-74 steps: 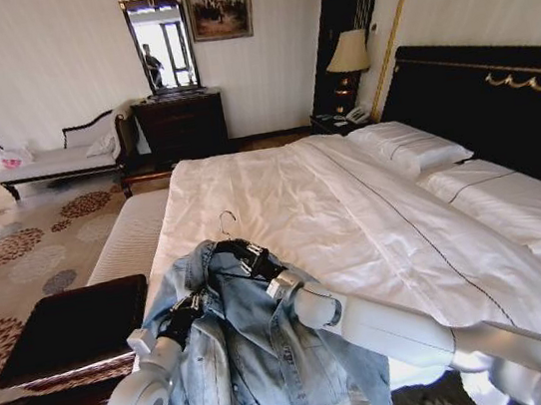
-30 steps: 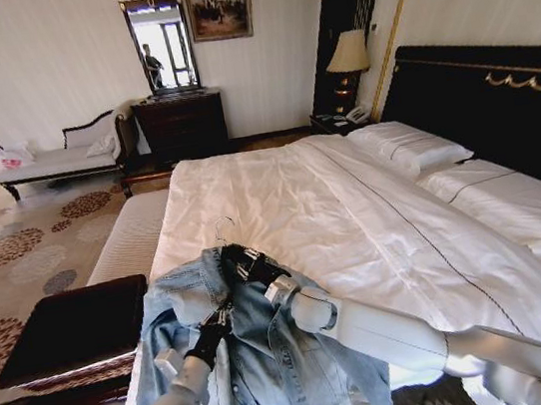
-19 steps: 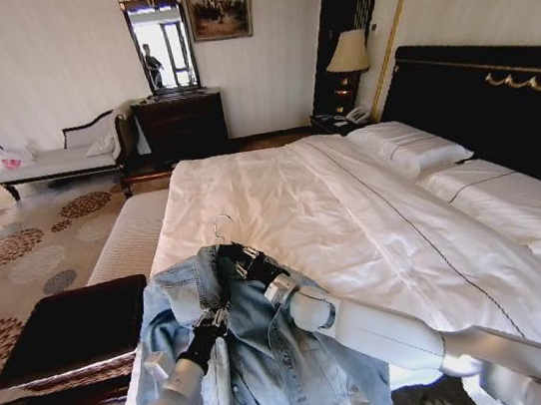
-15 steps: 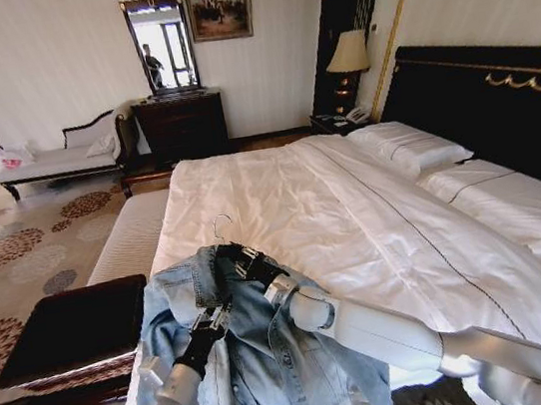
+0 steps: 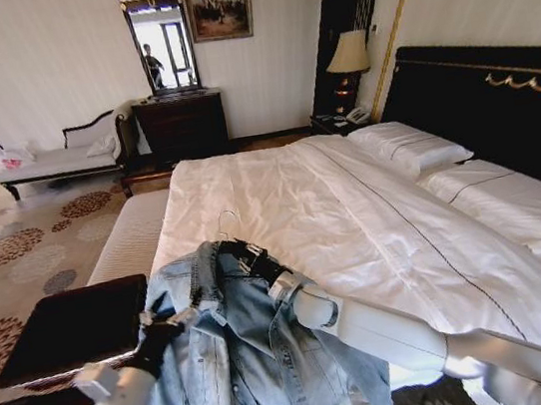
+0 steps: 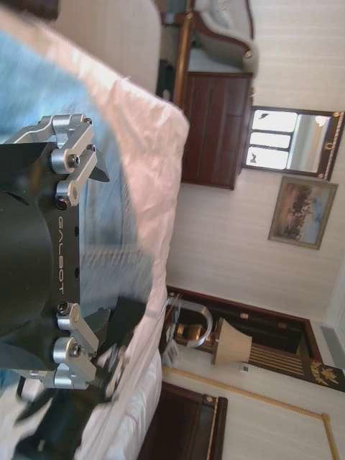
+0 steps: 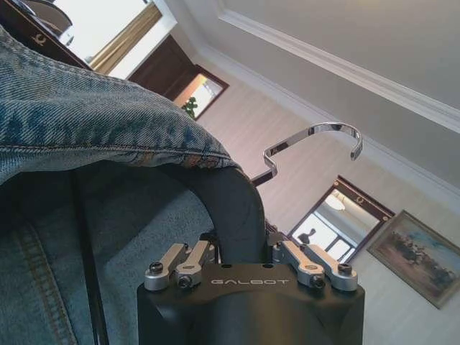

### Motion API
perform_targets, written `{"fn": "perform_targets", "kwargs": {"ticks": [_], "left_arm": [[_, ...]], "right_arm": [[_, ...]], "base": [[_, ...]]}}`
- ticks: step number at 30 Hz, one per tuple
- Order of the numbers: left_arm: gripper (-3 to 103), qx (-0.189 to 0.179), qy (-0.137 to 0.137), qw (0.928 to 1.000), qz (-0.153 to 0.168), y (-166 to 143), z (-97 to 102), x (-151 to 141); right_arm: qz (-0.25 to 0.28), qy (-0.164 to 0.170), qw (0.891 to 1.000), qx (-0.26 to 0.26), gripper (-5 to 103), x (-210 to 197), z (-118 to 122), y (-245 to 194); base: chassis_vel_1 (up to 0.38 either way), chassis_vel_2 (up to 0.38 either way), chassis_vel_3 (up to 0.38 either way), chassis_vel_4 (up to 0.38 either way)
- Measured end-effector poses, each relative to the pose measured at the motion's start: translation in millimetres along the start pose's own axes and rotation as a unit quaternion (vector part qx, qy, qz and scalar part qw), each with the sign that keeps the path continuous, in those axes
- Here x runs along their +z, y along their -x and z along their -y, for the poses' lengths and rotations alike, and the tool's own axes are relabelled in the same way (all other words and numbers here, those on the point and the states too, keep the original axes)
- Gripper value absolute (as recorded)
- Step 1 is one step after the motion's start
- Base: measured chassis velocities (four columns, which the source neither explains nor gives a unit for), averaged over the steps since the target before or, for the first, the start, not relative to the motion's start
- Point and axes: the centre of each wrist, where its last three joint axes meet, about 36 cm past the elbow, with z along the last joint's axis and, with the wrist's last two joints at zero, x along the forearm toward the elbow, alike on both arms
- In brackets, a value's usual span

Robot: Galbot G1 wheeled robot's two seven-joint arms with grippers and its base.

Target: Pick up the clothes from the bed and hang them on the clothes hanger.

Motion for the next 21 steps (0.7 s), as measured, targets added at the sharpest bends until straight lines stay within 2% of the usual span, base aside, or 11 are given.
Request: {"fn": "perform_targets", "kwargs": {"ticks": [1, 7, 10, 11, 12, 13, 15, 18, 19, 20, 21], "left_arm": [[100, -0.007, 0.011, 0.9999, 0.002, 1, -9.1, -7], [100, -0.017, 0.032, 0.9993, 0.011, 2, -26.2, -19], [100, -0.029, 0.046, 0.9984, 0.016, 4, -58.9, -37], [100, -0.029, 0.046, 0.9984, 0.016, 4, -58.9, -37], [100, -0.026, 0.050, 0.9983, 0.015, 6, -70.4, -43], [100, -0.017, 0.051, 0.9985, 0.011, 8, -80.9, -49], [100, 0.027, 0.055, 0.9981, -0.010, 21, -109.2, -69], [100, 0.044, 0.055, 0.9973, -0.021, 30, -119.4, -76], [100, 0.066, 0.043, 0.9963, -0.034, 41, -128.1, -83], [100, 0.066, 0.043, 0.9963, -0.034, 41, -128.1, -83], [100, 0.084, 0.024, 0.9950, -0.048, 52, -135.0, -89]], "right_arm": [[-0.002, -0.001, 1.000, 0.004, 30, 2, 3, -3], [-0.005, -0.003, 1.000, 0.011, 30, 4, 8, -8], [-0.005, -0.002, 1.000, 0.014, 30, 5, 11, -12], [-0.005, -0.002, 1.000, 0.014, 30, 5, 11, -12], [-0.004, -0.003, 1.000, 0.015, 30, 5, 11, -12], [-0.003, -0.003, 1.000, 0.017, 30, 6, 12, -13], [0.001, -0.002, 1.000, 0.022, 30, 7, 15, -16], [0.003, -0.002, 1.000, 0.024, 30, 7, 16, -18], [0.005, -0.002, 1.000, 0.025, 30, 7, 18, -20], [0.005, -0.002, 1.000, 0.025, 30, 7, 18, -20], [0.008, -0.004, 1.000, 0.026, 30, 7, 20, -23]], "base": [[0.000, 0.000, 0.000, 0.000], [0.000, 0.000, 0.000, 0.000], [0.000, 0.000, 0.000, 0.000], [0.000, 0.000, 0.000, 0.000], [0.000, 0.000, 0.000, 0.000], [0.000, 0.000, 0.000, 0.000], [0.000, 0.000, 0.000, 0.000], [0.000, 0.000, 0.000, 0.000], [0.000, 0.000, 0.000, 0.000], [0.000, 0.000, 0.000, 0.000], [0.000, 0.000, 0.000, 0.000]]}}
